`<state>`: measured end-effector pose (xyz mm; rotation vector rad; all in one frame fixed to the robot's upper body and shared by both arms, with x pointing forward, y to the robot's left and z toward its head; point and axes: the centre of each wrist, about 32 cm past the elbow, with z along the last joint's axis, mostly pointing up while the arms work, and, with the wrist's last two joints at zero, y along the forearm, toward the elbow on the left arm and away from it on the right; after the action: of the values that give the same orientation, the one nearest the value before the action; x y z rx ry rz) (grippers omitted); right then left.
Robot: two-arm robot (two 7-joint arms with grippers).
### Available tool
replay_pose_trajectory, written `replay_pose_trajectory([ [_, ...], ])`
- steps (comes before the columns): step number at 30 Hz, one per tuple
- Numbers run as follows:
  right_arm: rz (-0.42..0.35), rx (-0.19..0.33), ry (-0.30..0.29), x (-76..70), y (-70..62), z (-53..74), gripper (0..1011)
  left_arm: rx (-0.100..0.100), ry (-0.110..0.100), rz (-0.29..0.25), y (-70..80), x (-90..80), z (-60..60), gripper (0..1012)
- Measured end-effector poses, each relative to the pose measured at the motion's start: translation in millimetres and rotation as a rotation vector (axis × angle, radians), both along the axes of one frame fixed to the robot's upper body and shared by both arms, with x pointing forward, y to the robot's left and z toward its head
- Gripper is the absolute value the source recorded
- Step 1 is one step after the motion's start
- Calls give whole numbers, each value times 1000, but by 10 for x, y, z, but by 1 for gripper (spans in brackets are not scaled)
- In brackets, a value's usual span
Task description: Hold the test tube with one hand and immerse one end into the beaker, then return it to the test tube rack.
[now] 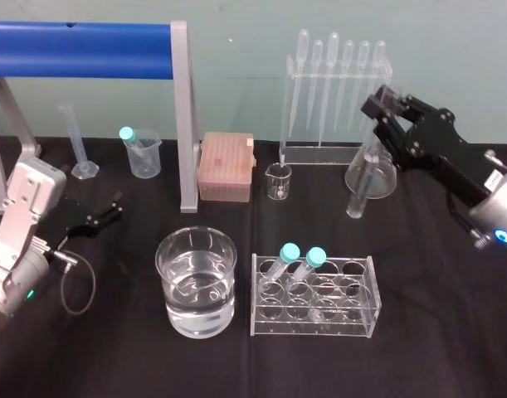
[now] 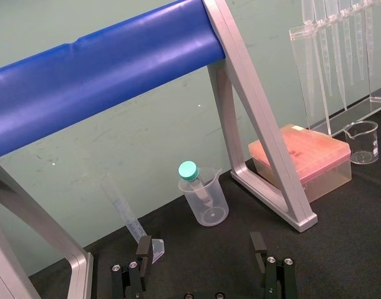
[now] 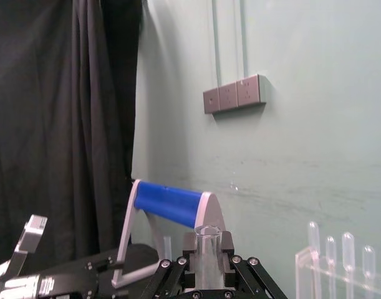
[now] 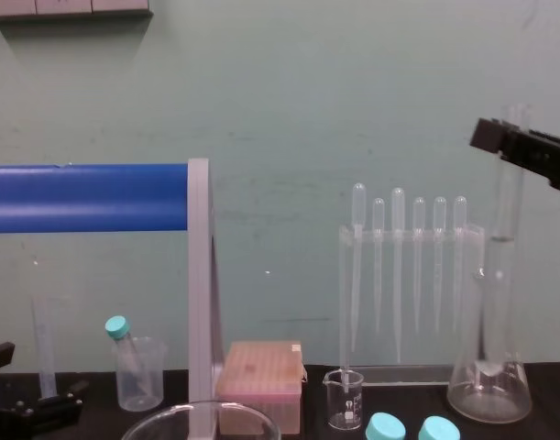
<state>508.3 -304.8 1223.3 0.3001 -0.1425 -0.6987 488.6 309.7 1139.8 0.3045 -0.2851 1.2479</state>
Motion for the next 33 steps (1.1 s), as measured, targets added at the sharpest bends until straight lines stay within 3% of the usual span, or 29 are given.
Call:
replay_pose_trajectory([
  [7,45,50,-7,259,153,-62,228,0,0,0,0,0,0,1000],
  [14,87,63,16,455,267,-187,227,0,0,0,0,0,0,1000],
  [33,89,61,13,450,264,-180,227,0,0,0,0,0,0,1000],
])
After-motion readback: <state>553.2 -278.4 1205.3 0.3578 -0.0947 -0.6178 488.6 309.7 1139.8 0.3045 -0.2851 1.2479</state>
